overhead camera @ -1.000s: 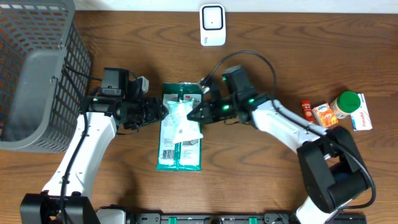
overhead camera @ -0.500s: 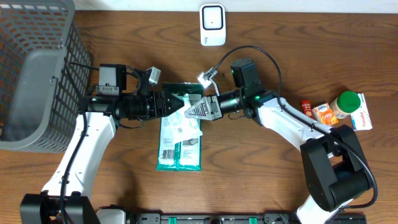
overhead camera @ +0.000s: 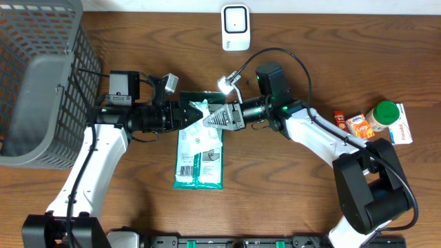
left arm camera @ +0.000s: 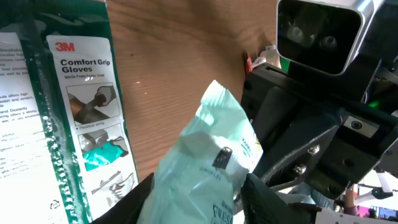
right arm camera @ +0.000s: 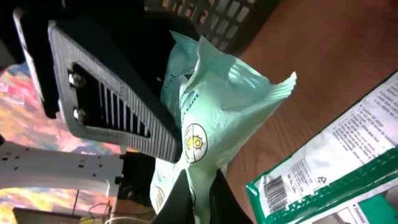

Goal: Scan the item barcode

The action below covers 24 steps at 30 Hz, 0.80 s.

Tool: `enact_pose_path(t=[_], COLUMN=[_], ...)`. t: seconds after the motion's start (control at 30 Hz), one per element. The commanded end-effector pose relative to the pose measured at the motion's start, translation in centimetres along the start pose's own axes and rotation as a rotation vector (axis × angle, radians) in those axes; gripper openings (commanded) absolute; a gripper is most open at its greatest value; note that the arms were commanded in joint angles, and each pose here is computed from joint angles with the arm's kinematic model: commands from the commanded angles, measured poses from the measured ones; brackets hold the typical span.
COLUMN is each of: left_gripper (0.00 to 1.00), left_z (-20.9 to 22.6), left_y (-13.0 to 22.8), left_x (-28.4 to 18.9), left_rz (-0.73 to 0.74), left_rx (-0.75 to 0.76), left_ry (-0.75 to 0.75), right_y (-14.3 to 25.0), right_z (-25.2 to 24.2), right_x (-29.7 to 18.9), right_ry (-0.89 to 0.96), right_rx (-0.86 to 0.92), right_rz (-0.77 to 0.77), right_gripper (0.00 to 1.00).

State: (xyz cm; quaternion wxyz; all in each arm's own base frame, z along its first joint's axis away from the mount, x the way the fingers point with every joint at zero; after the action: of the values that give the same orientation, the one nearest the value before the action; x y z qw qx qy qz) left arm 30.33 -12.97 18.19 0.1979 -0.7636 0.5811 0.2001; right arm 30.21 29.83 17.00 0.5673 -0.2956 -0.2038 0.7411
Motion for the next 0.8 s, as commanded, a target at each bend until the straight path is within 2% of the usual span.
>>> enact_pose_path(t=[0.0,0.13,0.23,0.4,0.57,0.77], left_gripper=[0.41,0.29,0.21,0.21,0.21,0.21], left_z=[-0.6,-0.6,-0.6,-0.8,-0.9,-2.9], left_y=[-0.1,-0.1,-0.2,-0.4,-0.8,-0.2], left_x=[-0.1,-0.1,-0.1,-0.1,-0.3,-1.8], left_rz=[0.011,0.010,0.007,0.000,-0.009,0.062], left_rx=[-0.004,-0.003,0.001,0.005,-0.025,-0.030], left_ry=[0.033,0.033,0.035,0.039,0.058,0.244], right_y=[-0.5,-0.5,-0.5,-0.4,-0.2,-0.7], right_z=[0.3,0.3,0.3,0.3,1.4,1.3], right_x=[0.2,0.3,0.3,0.2,0.0,-2.0], right_ry=[0.014,0.015,0.015,0.014,-0.067,-0.102], right_rx=[-0.004,-0.004,-0.005,-0.003,-0.032,-0.066], right_rz=[-0.008,-0.007,-0.007,-0.006,0.009,-0.019], right_gripper=[0.01,0.02,0.10,0.30,0.35,0.41])
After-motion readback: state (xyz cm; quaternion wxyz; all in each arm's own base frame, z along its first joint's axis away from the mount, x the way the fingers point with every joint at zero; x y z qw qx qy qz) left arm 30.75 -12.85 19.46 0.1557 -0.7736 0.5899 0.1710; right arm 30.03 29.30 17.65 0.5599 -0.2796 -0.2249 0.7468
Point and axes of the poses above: each gripper's point midway between its finger pads, its own x axis out along the fingers, its own z axis along the line the jaws close on, y = z × x, the point moved 3 cm from there along -x, back along the fingers, and after that the axes turned 15 degrees about -x, right-handed, at the moved point
